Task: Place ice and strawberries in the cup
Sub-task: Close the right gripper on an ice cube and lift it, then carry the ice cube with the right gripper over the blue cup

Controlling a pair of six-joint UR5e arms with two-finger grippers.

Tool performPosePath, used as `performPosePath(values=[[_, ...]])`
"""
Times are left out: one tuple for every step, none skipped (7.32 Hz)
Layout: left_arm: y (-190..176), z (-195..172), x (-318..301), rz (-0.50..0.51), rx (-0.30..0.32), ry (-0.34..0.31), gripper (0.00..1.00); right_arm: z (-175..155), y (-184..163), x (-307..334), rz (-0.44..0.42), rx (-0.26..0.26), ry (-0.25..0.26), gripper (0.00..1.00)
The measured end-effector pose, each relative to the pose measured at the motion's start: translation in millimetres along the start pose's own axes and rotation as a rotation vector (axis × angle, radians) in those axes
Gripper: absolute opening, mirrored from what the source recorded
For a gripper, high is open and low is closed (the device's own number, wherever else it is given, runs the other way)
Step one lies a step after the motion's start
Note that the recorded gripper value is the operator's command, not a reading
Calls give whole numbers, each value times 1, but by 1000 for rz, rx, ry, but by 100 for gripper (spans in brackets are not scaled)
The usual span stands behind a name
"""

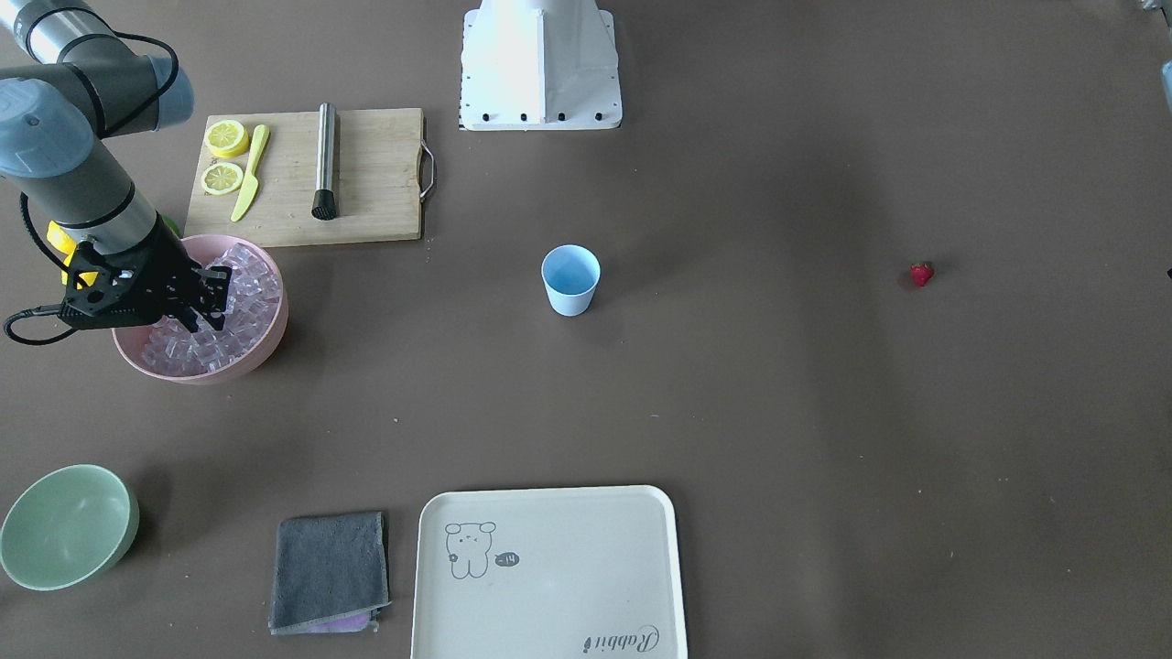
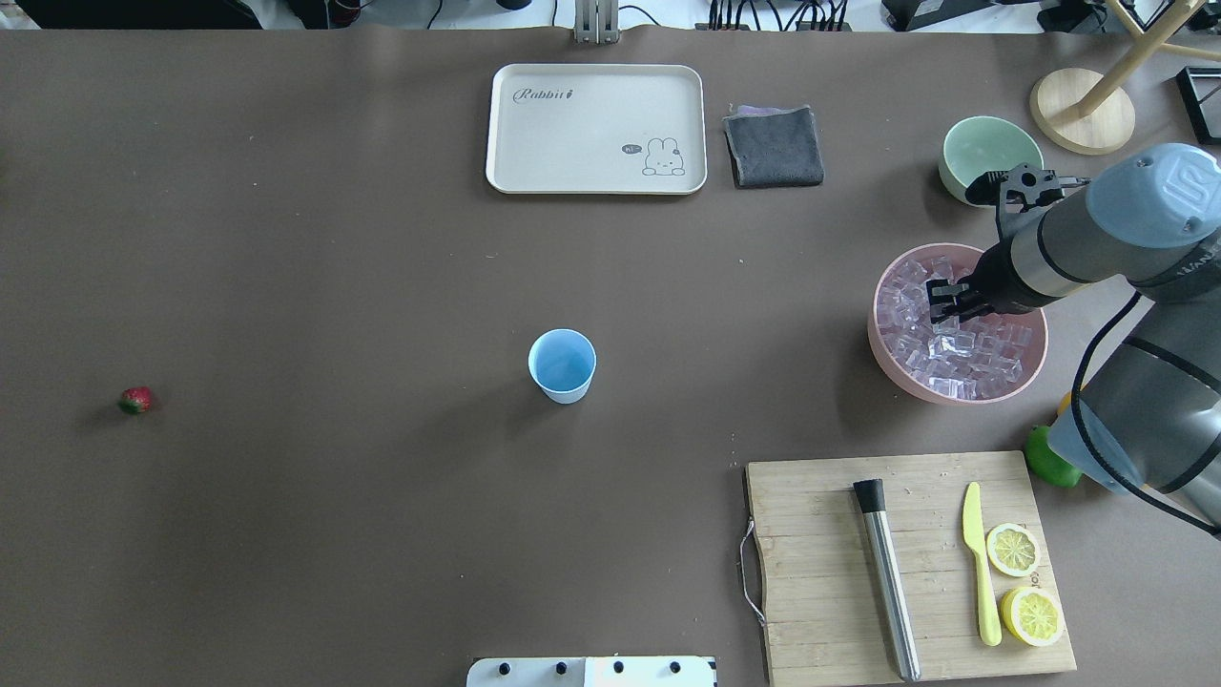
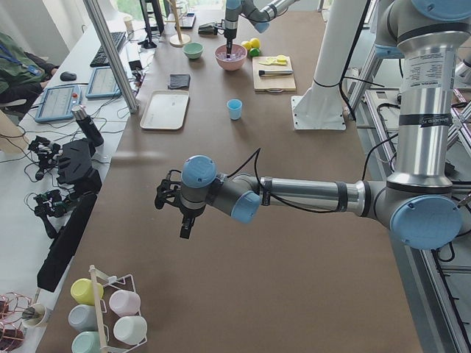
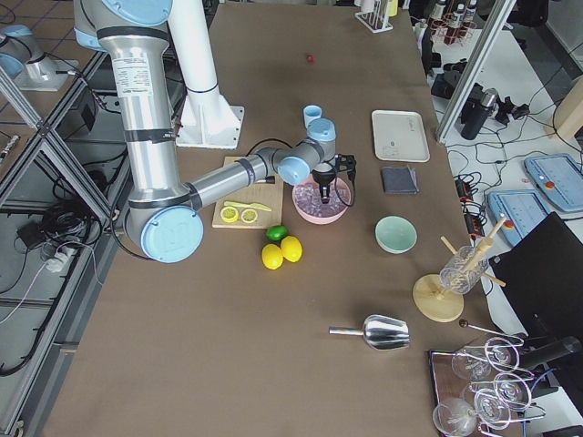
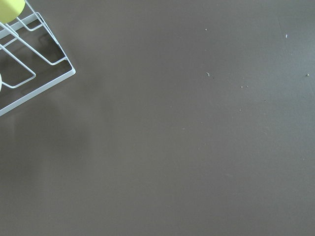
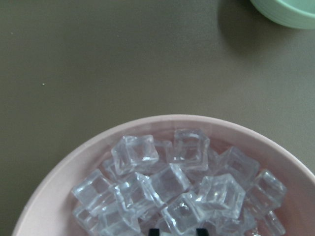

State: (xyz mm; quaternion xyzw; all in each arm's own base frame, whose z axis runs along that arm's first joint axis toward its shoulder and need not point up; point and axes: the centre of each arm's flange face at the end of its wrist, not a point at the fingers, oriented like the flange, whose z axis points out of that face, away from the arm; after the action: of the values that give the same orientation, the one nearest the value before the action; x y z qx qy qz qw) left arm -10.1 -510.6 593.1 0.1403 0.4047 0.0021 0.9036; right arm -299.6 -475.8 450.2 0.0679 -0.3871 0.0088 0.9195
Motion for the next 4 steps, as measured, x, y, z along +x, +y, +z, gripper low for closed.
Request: performPosePath(values=[[-2,0,1,1,1,0,98,-11,-2,0,7,1,-13,0],[-3,0,1,1,1,0,98,-24,-4,-3,17,-2,-19,0],[-4,0,1,1,1,0,98,-41,-5,-13,21,-2,-24,0],[-4,0,1,1,1,0,98,-57,-7,-29,16,6,-37,0]])
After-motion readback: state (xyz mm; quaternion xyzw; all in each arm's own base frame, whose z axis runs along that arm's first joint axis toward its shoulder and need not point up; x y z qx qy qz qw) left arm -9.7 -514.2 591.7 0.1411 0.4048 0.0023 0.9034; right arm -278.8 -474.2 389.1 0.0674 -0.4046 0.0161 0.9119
